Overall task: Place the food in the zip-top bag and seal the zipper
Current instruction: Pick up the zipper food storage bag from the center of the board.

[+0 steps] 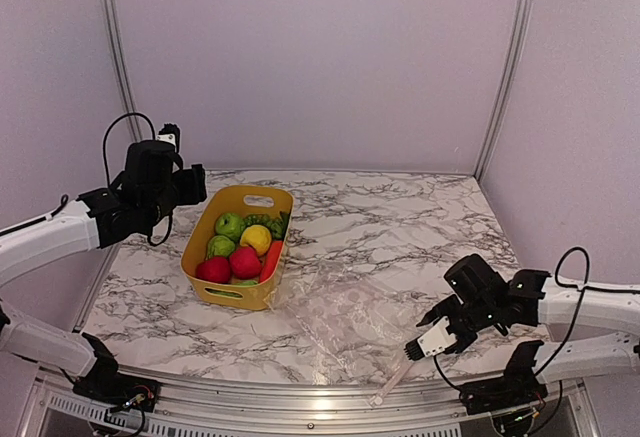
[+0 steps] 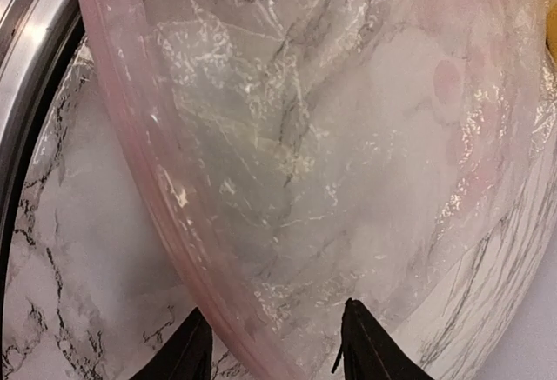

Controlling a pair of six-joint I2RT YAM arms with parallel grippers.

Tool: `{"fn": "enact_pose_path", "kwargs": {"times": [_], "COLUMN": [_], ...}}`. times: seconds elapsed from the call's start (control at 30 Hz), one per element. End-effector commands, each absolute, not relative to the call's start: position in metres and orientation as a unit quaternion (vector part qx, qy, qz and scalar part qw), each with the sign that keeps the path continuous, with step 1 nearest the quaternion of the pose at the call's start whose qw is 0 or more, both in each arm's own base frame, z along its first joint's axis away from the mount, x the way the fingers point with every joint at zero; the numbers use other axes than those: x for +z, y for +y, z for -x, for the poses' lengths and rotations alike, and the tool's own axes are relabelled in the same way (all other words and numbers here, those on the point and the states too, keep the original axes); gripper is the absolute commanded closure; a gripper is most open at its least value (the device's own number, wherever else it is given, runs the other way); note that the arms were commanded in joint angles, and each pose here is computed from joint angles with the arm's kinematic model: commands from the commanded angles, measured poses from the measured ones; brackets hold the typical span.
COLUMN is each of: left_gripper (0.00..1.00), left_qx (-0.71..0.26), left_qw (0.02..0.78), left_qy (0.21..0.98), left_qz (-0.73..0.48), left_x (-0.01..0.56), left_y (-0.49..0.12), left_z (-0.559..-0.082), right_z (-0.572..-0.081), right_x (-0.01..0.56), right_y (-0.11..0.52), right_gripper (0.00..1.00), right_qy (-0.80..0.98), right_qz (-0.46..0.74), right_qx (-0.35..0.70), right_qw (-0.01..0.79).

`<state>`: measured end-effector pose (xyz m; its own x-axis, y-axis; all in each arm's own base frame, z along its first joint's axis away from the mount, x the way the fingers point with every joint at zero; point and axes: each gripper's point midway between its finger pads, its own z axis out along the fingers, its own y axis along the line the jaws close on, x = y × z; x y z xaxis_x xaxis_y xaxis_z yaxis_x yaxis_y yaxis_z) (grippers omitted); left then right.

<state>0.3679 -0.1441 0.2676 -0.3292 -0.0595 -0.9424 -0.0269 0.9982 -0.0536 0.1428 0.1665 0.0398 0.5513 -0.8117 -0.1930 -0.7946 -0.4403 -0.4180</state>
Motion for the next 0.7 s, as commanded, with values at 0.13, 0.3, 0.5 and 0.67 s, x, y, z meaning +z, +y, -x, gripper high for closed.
{"fn": "enact_pose_path", "kwargs": {"times": [0.13, 0.3, 0.5, 0.67], "left_gripper": [0.30, 0.31, 0.32, 0.32], "left_qx": [-0.042, -0.064, -0.097, -0.104], "left_qw": [0.584, 0.574, 0.563, 0.579], "left_qy": [0.810, 0.816, 0.821, 0.807], "left_qz": [0.029, 0.023, -0.008, -0.058], "left_x": [0.272, 0.264, 0.275, 0.306], "left_y": [-0.149, -0.161, -0.199, -0.227], "left_z": [-0.362, -0.362, -0.368, -0.370], "right_z": [-0.161, -0.179, -0.223, -0.274], "right_x": [0.053, 0.080, 0.131, 0.180], "right_y": [0.195, 0.207, 0.186, 0.158], "right_gripper": [0.61, 0.93, 1.00, 1.00], "right_qy": [0.511, 0.552, 0.607, 0.671], "right_qz": [0.807, 0.766, 0.708, 0.628], "right_qx": [0.000, 0.018, -0.001, 0.012], "right_qw": [0.296, 0.330, 0.360, 0.394]}}
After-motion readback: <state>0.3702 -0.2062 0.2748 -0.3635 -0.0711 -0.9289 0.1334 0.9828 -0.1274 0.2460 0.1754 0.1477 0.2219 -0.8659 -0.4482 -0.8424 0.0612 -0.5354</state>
